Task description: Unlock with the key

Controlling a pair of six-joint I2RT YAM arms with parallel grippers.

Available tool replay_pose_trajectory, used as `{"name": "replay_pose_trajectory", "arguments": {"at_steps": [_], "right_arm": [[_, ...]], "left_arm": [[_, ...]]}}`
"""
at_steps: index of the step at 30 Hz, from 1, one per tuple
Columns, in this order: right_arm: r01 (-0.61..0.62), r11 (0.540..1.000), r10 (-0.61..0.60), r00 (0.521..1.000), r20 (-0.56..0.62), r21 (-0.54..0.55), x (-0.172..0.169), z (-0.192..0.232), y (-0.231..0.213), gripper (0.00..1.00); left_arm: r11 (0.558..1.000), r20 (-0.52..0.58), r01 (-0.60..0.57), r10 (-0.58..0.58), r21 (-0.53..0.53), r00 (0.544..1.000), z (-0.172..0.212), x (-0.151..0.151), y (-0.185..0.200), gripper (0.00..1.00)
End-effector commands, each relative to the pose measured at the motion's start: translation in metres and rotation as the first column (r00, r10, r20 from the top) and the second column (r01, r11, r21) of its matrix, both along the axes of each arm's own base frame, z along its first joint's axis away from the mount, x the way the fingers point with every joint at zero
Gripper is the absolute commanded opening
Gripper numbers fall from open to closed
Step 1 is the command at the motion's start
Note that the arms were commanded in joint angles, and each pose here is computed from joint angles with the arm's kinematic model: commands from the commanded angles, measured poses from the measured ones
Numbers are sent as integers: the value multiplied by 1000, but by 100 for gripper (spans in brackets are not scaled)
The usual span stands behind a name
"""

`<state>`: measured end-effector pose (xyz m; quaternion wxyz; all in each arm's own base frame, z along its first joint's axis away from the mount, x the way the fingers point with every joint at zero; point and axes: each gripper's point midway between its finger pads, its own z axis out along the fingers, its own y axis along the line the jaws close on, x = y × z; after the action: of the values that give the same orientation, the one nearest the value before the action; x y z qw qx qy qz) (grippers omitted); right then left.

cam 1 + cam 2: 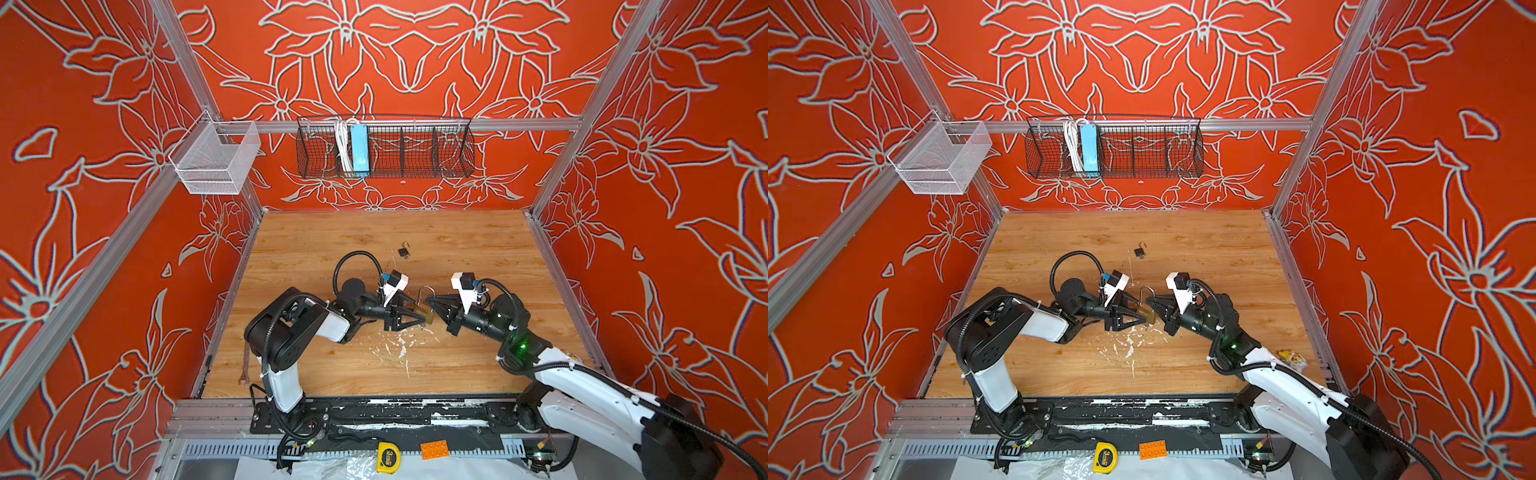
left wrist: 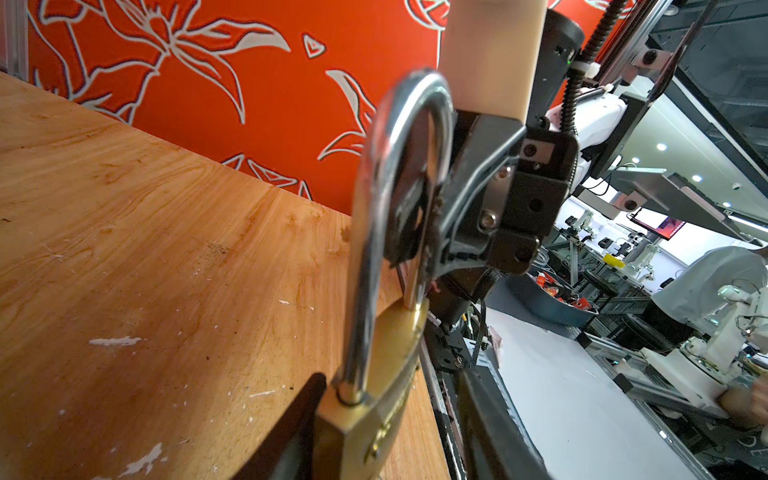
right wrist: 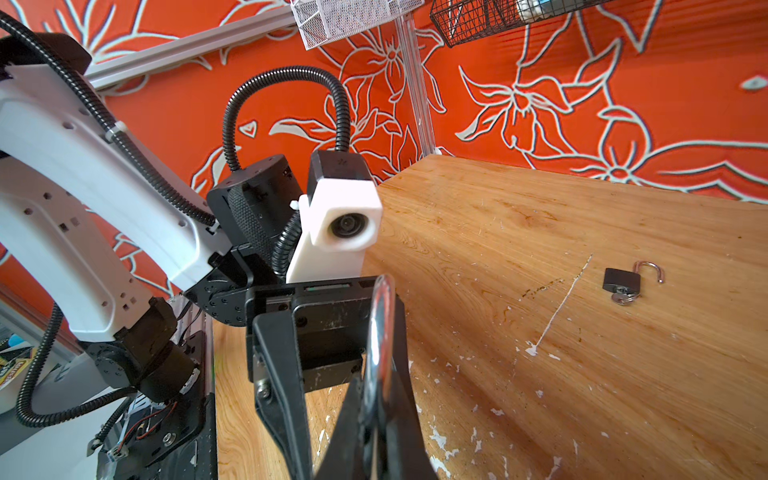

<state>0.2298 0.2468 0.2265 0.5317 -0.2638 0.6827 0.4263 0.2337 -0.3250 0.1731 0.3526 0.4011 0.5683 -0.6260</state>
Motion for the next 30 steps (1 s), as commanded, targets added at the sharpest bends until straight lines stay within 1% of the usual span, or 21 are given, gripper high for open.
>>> {"name": "replay_pose_trajectory", "arguments": {"at_steps": [1, 6, 13, 18, 22, 24, 26, 28, 29, 30], "right_arm": [[26, 998, -30, 997, 69, 59, 4, 24, -4, 0], [33, 998, -37, 997, 67, 57, 5, 23, -5, 0], [70, 996, -73, 996, 59, 49, 9, 21, -9, 0], [100, 994, -102, 993, 56, 46, 13, 20, -13, 0], [118, 992, -121, 991, 51, 46, 15, 19, -15, 0], [135, 990, -137, 990, 44, 43, 17, 17, -17, 0], [154, 987, -156, 987, 39, 43, 20, 17, -19, 0], [182, 983, -183, 983, 31, 39, 23, 14, -22, 0], [204, 978, -205, 978, 26, 36, 25, 13, -25, 3], [234, 972, -234, 972, 18, 29, 28, 12, -29, 24]], "left_arm": [[999, 24, 40, -39, -14, 999, 5, -5, -4, 46], [999, 18, 46, -45, -12, 999, 5, -5, -5, 42], [998, 9, 55, -55, -8, 998, 4, -5, -6, 30], [998, 12, 61, -61, -11, 998, 5, -6, -6, 19], [998, 10, 54, -54, -13, 998, 6, -5, -6, 8], [999, -4, 47, -47, -11, 999, 6, -3, -7, 1], [999, -33, 31, -31, -8, 999, 7, 1, -8, 0], [1000, -92, 15, -14, 3, 996, 9, 9, -11, 0], [1000, -120, -3, 4, 8, 993, 11, 13, -12, 0], [999, -147, -30, 32, 13, 989, 12, 18, -13, 0]]}}
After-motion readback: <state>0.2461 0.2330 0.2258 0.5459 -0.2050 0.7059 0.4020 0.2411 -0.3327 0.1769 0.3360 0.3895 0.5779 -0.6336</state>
